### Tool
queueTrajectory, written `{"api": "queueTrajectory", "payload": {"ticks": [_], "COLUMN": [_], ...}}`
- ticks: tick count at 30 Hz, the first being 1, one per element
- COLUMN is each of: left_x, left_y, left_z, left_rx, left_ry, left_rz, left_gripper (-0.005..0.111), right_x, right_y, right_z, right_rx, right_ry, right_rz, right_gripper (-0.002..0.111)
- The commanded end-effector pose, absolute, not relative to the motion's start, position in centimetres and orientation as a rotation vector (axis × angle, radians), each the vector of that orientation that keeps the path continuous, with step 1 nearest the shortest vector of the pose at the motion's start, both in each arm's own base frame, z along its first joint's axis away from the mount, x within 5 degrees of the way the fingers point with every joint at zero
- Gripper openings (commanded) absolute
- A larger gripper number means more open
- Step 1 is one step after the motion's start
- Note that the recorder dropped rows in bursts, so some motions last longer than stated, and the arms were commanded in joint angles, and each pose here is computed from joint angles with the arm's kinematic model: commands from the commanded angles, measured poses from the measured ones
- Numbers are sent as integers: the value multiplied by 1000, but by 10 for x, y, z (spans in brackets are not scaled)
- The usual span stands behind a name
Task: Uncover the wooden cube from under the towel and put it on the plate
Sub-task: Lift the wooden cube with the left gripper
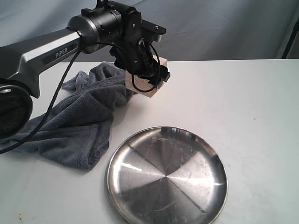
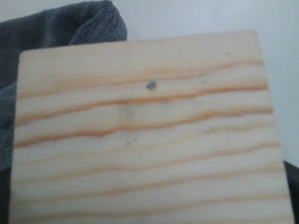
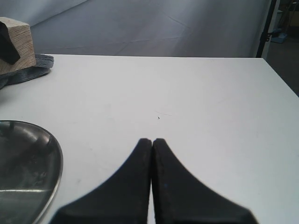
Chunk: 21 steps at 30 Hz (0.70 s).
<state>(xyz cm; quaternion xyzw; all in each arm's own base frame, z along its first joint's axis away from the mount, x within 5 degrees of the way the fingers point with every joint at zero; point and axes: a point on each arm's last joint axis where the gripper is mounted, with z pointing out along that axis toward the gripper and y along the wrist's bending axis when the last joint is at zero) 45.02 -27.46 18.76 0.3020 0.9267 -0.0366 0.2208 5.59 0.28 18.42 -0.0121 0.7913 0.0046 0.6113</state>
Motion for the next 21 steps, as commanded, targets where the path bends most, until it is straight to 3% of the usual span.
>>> {"api": "queueTrajectory", "payload": {"ticks": [1,9,21], "left_x": [443,424,405], "left_y": [-282,-300,-320], "left_z": [207,208,236], "left_rx": [874,1058,1097], "left_ry": [2523,2505,2411], "left_rz": [-193,-205,-244], "left_gripper": [36,36,36], "right_x": [56,56,56], "right_y": [3,3,3], "right_z": [183,183,183], "right_rx": [-32,-32,-32], "right_ry": [1828,1828,1828], "right_rz": [12,12,12], "right_gripper": [0,0,0]}}
